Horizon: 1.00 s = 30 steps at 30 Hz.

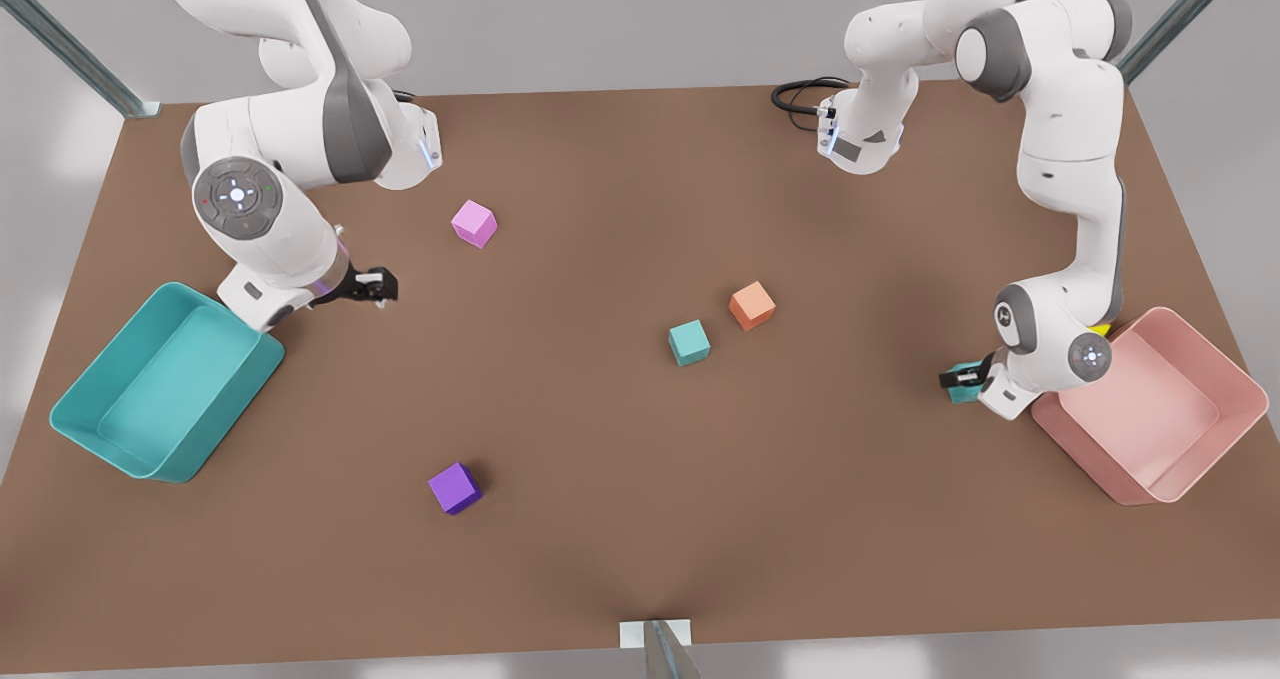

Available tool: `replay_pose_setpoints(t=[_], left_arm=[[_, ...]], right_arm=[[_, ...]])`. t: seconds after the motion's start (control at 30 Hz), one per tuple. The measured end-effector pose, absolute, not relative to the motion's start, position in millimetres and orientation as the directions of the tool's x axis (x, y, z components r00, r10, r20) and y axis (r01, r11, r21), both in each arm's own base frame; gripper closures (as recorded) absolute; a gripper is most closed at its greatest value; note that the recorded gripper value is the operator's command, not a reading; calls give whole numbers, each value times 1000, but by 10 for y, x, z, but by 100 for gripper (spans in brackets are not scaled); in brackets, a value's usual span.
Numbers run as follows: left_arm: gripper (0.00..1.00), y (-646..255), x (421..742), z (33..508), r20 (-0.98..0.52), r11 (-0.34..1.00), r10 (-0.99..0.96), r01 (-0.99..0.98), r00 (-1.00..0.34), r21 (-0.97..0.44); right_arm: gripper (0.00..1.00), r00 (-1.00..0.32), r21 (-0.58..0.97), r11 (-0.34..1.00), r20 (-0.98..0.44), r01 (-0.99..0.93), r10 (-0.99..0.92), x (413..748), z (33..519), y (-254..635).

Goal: Stack the two blue cubes on top of each other

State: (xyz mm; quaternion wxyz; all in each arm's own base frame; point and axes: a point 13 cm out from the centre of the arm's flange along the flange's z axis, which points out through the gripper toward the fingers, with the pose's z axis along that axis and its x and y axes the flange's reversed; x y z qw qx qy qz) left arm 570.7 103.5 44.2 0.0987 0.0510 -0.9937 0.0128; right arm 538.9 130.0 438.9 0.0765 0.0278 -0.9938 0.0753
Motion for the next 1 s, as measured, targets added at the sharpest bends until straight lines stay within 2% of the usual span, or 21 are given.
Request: replay_pose_setpoints(t=[0.13, 0.2, 0.23, 0.33, 0.4, 0.43, 0.5, 0.6, 0.77, 1.0], left_arm=[[58, 644, 5939, 871, 154, 998, -53, -57, -987, -28], [57, -366, 6179, 1261, 138, 997, 70, 65, -988, -41], [57, -1042, 6158, 1401, 142, 988, 147, 140, -979, -58], [57, -2941, 5665, 1677, 166, 938, 338, 319, -926, -133], [57, -3617, 5390, 1684, 192, 926, 370, 346, -909, -148], [57, -3808, 5366, 1625, 205, 931, 359, 332, -911, -152], [57, -4075, 5327, 1529, 229, 944, 322, 293, -919, -151], [57, -4242, 5086, 1430, 277, 962, 266, 240, -923, -128], [57, -4011, 4467, 1284, 285, 987, 163, 154, -945, -55], [56, -4094, 4621, 1326, 176, 996, 22, 6, -984, -89]], right_arm=[[0, -979, -136, 983, 180, -124, -99, 5367, 4360, 1267], [0, -974, -131, 980, 191, -151, -125, 5362, 4336, 1270], [0, -971, -129, 978, 194, -164, -137, 5359, 4331, 1273], [0, -965, -124, 973, 202, -196, -169, 5354, 4325, 1271], [0, -960, -120, 969, 208, -214, -187, 5355, 4309, 1267], [0, -958, -118, 968, 210, -223, -195, 5355, 4305, 1265], [0, -954, -115, 964, 213, -238, -210, 5354, 4301, 1264], [0, -949, -110, 960, 217, -258, -230, 5353, 4297, 1266], [0, -940, -104, 953, 224, -285, -257, 5358, 4276, 1266], [0, -931, -97, 945, 228, -311, -283, 5363, 4263, 1266]])
